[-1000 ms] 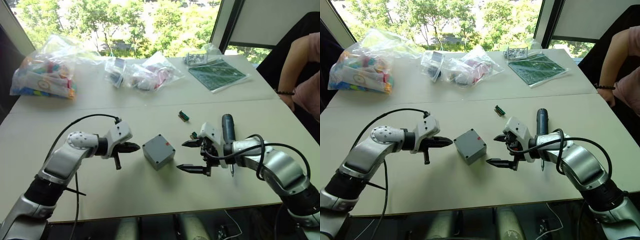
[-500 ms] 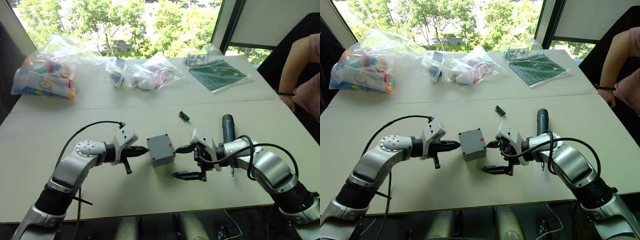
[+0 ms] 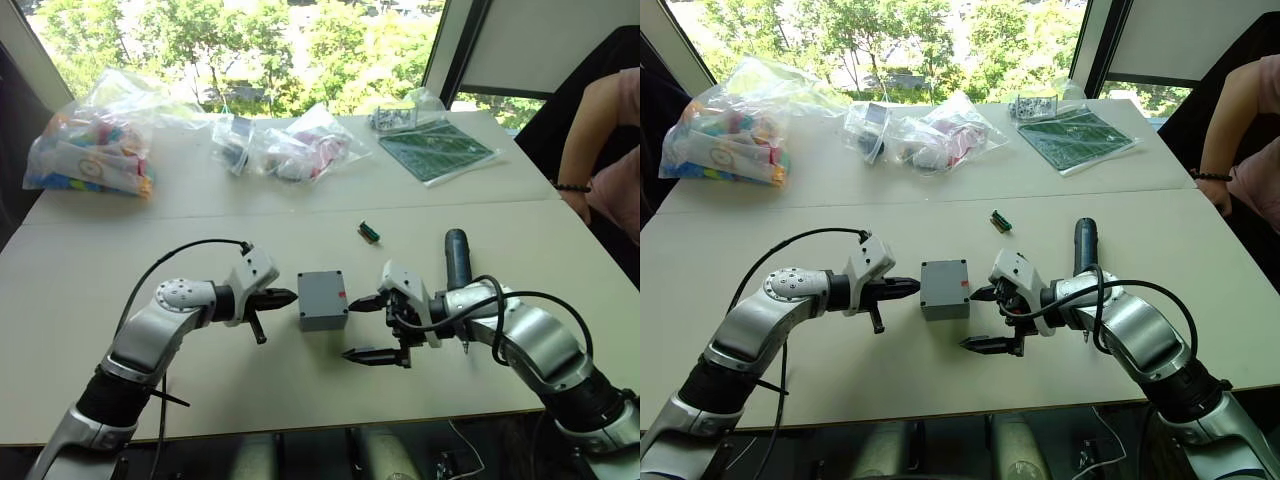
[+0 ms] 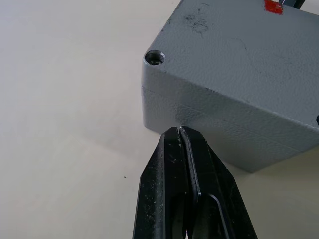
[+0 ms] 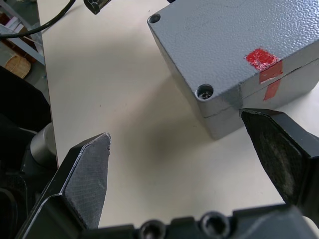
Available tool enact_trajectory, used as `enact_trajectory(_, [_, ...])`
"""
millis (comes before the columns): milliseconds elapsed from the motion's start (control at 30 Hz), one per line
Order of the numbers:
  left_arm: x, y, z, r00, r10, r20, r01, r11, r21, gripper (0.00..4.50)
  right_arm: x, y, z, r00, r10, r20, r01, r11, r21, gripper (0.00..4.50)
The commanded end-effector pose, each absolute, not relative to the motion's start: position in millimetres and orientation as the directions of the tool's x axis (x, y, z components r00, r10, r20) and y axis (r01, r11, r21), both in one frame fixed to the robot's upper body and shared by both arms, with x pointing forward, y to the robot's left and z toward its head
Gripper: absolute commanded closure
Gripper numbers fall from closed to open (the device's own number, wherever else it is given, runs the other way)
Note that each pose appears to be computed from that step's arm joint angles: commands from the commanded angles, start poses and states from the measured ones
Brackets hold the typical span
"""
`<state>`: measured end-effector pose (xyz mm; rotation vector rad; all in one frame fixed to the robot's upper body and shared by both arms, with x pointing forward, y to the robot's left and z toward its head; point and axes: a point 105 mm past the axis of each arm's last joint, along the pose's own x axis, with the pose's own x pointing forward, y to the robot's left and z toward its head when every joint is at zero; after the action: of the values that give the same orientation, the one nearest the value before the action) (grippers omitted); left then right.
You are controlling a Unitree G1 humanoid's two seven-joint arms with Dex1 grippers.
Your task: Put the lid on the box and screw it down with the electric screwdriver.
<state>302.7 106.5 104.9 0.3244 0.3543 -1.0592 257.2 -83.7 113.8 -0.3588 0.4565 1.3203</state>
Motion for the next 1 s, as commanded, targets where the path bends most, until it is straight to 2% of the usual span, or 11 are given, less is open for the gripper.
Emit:
enact_trajectory(33, [302,101,118,0.43,-0.806,-0.406,0.899,0.421,0.116,4.5,254,-80,126,0.184,0.85,-0.494,-0.982,0.183,-0.05,0.03])
enact_trajectory(100, [301,102,120,0.43,-0.806,-0.406,0.9,0.421,0.118,4.5,255,-83,128,0.194,0.845,-0.499,-0.98,0.189,-0.062,0.03])
enact_trajectory(167, [298,110,129,0.429,-0.808,-0.404,0.9,0.421,0.115,4.5,272,-99,148,0.277,0.847,-0.454,-0.96,0.268,-0.085,0.03])
enact_trajectory(233, [295,122,147,0.431,-0.823,-0.37,0.897,0.435,0.078,4.5,305,-125,184,0.411,0.858,-0.308,-0.908,0.414,-0.057,0.03])
enact_trajectory(300, [294,127,159,0.438,-0.834,-0.336,0.892,0.449,0.047,4.5,324,-135,200,0.476,0.849,-0.227,-0.876,0.481,-0.038,0.03])
enact_trajectory(367, [295,131,167,0.455,-0.835,-0.309,0.882,0.471,0.027,4.5,339,-135,201,0.507,0.835,-0.212,-0.86,0.508,-0.055,0.03])
enact_trajectory(567, [306,142,180,0.545,-0.793,-0.272,0.831,0.555,0.044,4.5,414,-133,178,0.703,0.667,-0.247,-0.71,0.674,-0.204,0.03])
enact_trajectory(800, [301,138,176,0.553,-0.787,-0.274,0.824,0.566,0.039,4.5,440,-120,159,0.718,0.642,-0.27,-0.693,0.696,-0.186,0.03])
enact_trajectory(833, [298,137,174,0.553,-0.786,-0.276,0.823,0.567,0.034,4.5,443,-120,157,0.724,0.634,-0.272,-0.686,0.703,-0.187,0.48])
enact_trajectory(967, [292,136,168,0.556,-0.782,-0.282,0.819,0.574,0.021,4.5,447,-114,154,0.725,0.635,-0.268,-0.683,0.712,-0.161,1.33])
enact_trajectory(1000, [292,136,167,0.557,-0.781,-0.283,0.818,0.575,0.02,4.5,448,-113,153,0.726,0.633,-0.27,-0.682,0.714,-0.16,1.33])
